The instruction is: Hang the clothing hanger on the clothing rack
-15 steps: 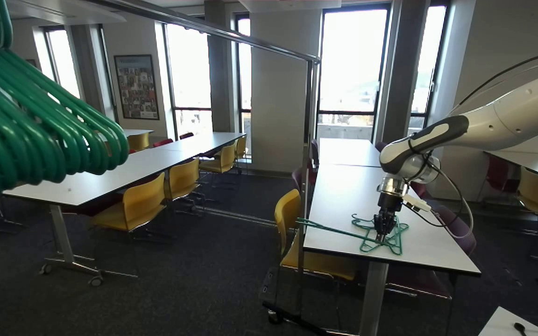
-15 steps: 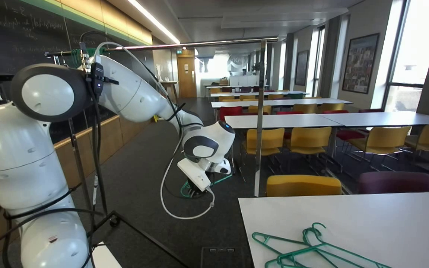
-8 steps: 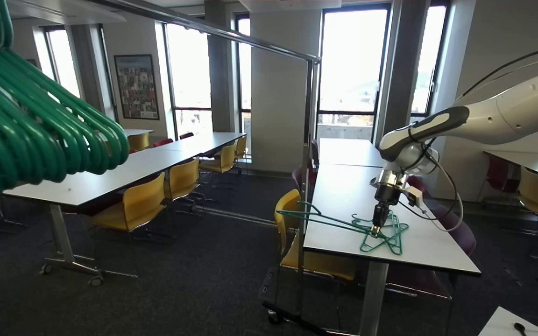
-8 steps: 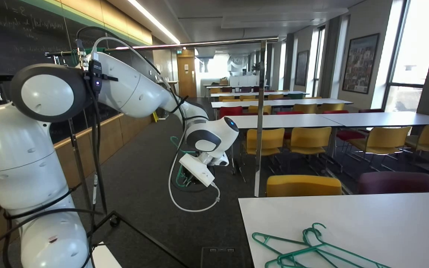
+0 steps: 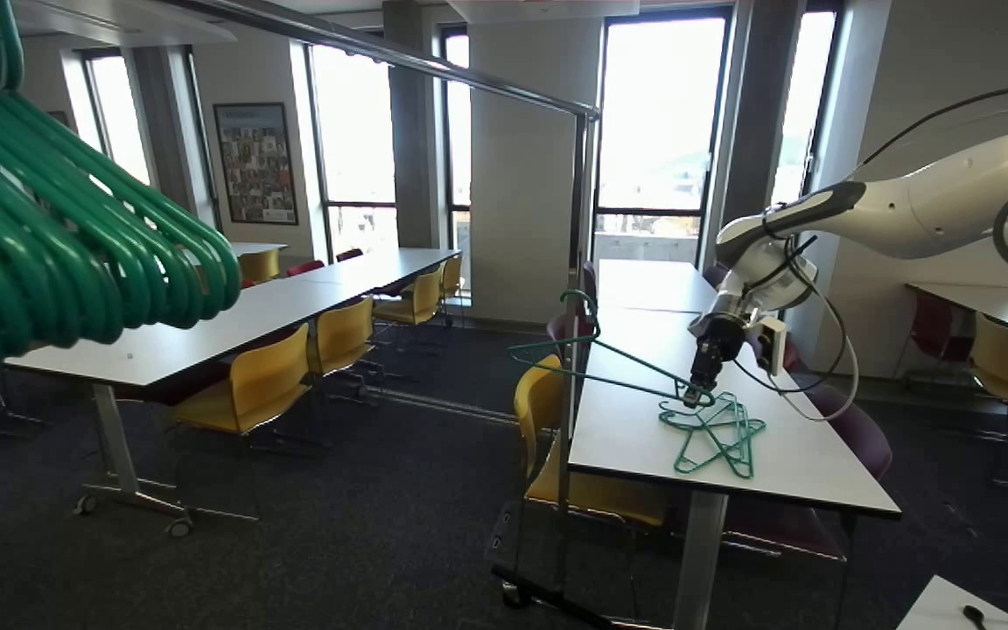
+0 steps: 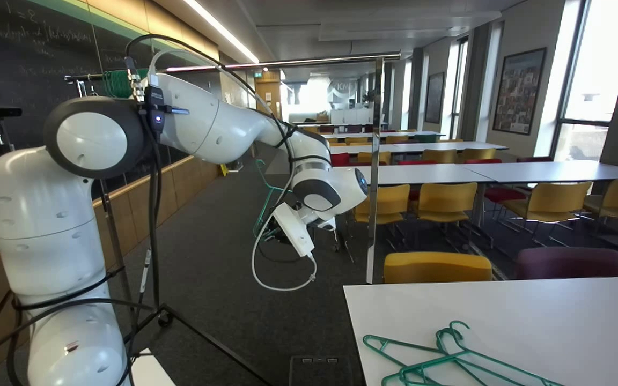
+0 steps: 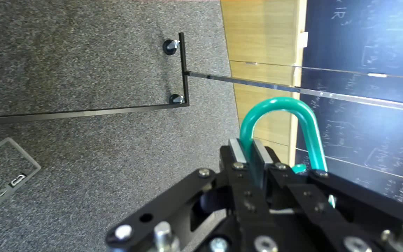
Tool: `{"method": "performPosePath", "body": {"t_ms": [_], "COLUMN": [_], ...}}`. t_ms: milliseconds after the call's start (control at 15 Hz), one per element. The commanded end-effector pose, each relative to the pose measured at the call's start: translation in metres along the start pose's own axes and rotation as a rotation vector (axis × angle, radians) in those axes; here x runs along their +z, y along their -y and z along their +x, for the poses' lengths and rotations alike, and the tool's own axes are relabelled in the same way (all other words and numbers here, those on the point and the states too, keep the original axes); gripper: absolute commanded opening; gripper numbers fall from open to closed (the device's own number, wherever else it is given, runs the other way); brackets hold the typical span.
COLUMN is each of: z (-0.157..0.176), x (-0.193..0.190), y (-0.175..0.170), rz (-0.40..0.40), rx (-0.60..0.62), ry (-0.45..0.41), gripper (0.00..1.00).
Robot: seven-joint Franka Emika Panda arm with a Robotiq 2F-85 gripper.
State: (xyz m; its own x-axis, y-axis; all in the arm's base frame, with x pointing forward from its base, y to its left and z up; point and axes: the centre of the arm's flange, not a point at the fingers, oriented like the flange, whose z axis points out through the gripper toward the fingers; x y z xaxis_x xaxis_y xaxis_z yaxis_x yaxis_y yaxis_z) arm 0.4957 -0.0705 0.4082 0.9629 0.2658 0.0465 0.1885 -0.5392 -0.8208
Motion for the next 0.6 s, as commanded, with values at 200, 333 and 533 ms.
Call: {"method": "performPosePath", "body": {"t_ms": [200, 333, 533], "z": [0.040, 0.047, 0.039], "x": [-0.025, -0.023, -0.010], "y": [-0.022, -0.027, -0.035], "rz": [0.151, 0.132, 0.113], "rx": [0.034, 0.035, 0.028], "ry": [-0.007, 0.000, 0.000], "gripper": [0.03, 0.03, 0.10]}}
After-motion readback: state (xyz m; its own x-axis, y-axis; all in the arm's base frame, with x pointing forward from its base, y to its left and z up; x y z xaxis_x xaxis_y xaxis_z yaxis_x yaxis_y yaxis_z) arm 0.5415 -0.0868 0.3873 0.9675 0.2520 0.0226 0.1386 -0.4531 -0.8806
